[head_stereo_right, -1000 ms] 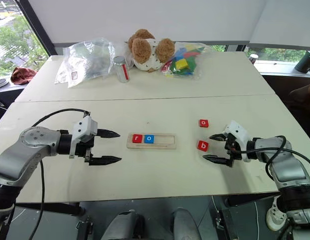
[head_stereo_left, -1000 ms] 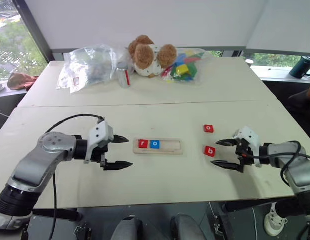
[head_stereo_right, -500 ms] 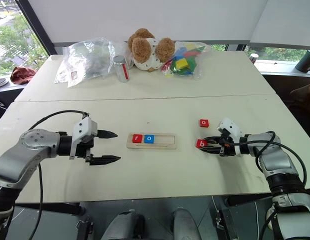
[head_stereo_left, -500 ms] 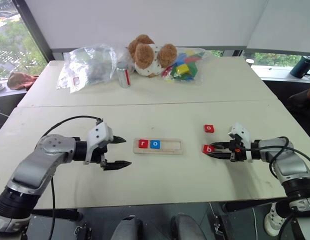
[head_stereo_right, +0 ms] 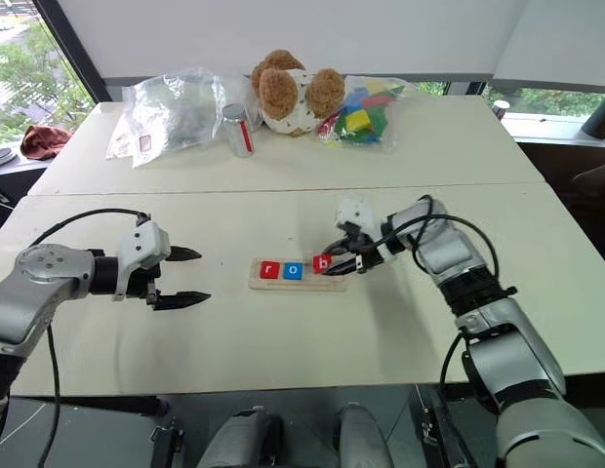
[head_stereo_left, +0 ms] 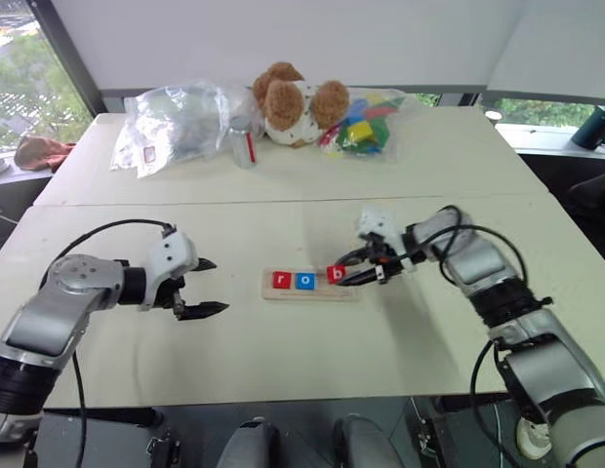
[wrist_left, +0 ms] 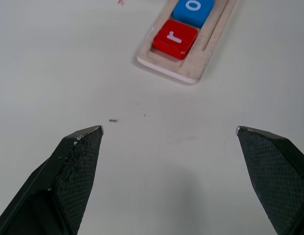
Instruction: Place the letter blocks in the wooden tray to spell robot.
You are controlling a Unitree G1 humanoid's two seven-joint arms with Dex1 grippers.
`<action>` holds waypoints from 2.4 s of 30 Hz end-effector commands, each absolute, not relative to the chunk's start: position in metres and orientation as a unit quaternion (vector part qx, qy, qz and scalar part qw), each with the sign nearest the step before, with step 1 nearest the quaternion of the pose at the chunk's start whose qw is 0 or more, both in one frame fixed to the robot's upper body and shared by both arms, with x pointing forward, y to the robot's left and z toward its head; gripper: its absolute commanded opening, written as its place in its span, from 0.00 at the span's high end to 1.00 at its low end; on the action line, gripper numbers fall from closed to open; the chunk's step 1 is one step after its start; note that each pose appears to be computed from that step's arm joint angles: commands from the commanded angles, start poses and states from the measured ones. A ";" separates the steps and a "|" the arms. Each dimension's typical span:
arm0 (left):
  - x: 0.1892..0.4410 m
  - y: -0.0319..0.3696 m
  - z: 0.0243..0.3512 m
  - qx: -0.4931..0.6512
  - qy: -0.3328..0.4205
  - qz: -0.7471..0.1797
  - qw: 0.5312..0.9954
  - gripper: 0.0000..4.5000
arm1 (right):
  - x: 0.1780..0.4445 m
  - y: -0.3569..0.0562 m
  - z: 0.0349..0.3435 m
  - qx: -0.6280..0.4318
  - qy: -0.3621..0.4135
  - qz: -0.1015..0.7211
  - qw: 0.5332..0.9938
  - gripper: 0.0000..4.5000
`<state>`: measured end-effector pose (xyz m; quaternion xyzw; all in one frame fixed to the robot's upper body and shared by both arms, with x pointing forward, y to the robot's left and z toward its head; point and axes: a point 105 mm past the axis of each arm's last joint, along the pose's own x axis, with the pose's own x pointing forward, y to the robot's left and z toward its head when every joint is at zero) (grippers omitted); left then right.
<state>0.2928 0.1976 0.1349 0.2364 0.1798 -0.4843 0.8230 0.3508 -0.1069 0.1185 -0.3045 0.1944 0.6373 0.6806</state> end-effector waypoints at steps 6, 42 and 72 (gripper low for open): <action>0.293 0.200 0.141 0.267 0.151 -0.458 0.834 0.00 | 0.360 -0.102 0.131 -0.333 0.172 0.650 0.661 0.74; 0.306 0.187 0.144 0.253 0.113 -0.444 0.852 0.00 | 0.356 -0.056 0.124 -0.283 0.156 0.629 0.707 0.74; 0.312 0.188 0.137 0.262 0.115 -0.442 0.850 0.00 | 0.354 -0.043 0.131 -0.232 0.148 0.610 0.743 0.01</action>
